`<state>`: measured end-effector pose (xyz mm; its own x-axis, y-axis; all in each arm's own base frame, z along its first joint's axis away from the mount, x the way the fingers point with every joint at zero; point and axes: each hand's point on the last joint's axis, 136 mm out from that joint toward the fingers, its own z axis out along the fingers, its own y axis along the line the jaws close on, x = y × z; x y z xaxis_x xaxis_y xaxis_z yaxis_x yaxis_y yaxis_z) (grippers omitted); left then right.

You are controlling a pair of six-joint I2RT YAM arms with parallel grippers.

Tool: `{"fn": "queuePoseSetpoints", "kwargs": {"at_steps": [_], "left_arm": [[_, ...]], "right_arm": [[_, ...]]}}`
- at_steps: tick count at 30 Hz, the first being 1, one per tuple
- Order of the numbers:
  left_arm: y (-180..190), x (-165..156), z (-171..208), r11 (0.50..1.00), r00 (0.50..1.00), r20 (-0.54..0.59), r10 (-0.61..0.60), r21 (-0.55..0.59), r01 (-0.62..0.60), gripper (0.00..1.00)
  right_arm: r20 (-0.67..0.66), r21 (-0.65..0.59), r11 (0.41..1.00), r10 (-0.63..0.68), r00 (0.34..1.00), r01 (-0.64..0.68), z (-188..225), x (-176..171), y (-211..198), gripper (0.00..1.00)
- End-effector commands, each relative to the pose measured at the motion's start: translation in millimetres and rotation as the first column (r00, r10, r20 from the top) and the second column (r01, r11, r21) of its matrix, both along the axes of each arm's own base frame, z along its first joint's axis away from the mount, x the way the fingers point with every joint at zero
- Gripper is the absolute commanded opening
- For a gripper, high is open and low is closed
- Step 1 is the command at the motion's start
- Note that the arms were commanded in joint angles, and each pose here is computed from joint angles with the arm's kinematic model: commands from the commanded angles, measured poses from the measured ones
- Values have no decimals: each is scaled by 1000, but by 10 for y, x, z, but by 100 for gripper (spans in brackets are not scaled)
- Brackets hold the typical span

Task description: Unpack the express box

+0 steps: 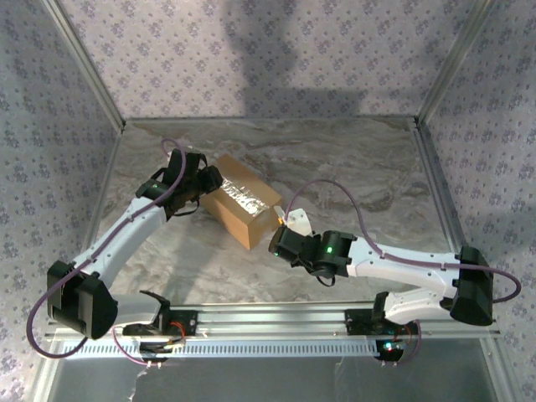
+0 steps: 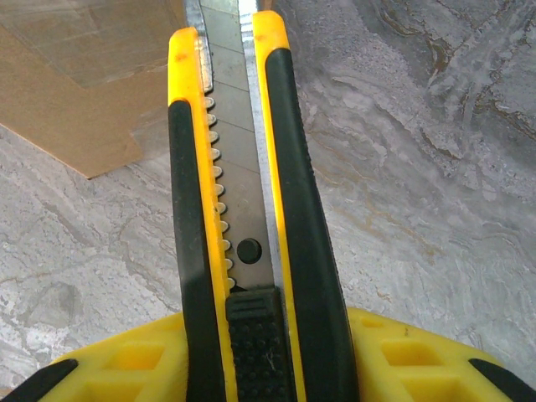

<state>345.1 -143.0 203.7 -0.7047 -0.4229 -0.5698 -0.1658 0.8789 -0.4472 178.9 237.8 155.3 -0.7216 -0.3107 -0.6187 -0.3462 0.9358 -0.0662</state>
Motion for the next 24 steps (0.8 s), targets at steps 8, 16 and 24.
{"fn": "queuePoseSetpoints", "kwargs": {"at_steps": [8, 16, 24], "left_arm": [[-31, 61, 135, 1000, 999, 34, 3, -11, -3, 53], [-32, 61, 132, 1000, 999, 32, 4, -12, -3, 53], [-35, 56, 122, 1000, 1000, 29, 4, -15, -3, 53]], "right_arm": [[54, 24, 999, -22, 998, 21, 195, 64, -1, 0], [55, 29, 999, -20, 998, 18, 202, 72, 16, 0], [56, 38, 999, -8, 998, 5, 207, 71, 47, 0]]}}
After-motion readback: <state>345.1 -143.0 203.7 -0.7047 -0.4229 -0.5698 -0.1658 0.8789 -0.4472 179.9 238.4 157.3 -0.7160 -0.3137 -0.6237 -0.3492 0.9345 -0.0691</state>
